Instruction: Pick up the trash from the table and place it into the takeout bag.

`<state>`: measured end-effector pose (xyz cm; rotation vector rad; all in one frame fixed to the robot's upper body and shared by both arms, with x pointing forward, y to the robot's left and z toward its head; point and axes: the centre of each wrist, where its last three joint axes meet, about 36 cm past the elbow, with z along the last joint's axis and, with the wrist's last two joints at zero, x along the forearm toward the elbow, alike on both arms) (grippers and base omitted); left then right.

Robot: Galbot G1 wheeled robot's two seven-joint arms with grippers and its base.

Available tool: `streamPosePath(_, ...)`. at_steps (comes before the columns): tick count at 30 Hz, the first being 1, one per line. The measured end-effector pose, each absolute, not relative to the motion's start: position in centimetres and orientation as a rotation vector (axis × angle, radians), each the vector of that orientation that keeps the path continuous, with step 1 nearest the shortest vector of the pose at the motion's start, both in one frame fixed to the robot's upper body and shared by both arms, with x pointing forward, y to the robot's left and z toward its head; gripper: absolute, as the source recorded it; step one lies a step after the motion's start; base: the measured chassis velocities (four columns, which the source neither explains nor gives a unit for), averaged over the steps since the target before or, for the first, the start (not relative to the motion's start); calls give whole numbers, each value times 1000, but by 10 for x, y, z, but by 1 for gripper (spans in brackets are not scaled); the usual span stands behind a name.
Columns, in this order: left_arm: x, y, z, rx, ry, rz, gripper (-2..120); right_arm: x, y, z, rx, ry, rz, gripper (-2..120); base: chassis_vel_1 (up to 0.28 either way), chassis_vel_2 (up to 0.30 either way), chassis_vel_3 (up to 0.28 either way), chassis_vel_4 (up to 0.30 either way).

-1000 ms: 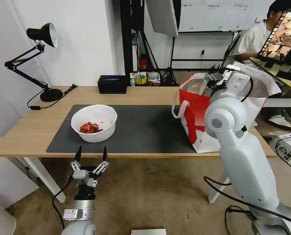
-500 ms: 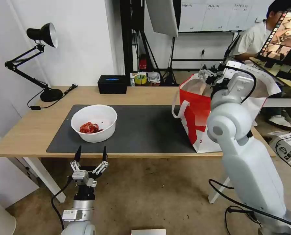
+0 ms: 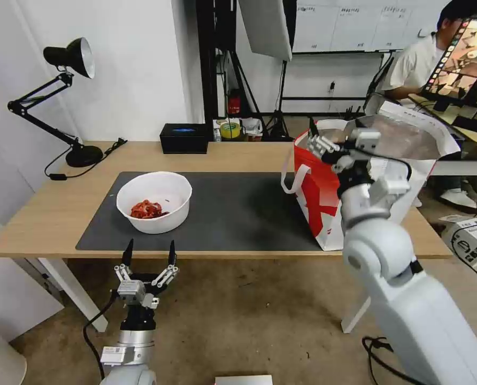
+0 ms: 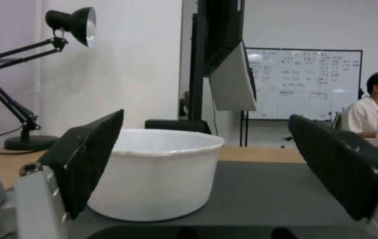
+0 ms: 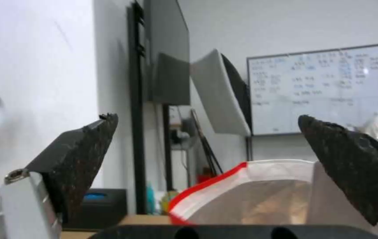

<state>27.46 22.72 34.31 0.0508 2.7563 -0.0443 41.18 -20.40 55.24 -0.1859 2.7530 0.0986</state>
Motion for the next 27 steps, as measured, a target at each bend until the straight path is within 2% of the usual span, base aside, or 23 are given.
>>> streamPosePath(9,275,225,342,55,2755,-52,100,393,-205,519,-196,2682,125,100,0,0,0,0)
streamPosePath(10,277,227,342,47,2753,-51,100,385,-207,497,-192,2673,78,100,0,0,0,0)
streamPosePath(27,281,229,343,36,2742,-55,100,327,-226,384,-171,2670,20,100,0,0,0,0)
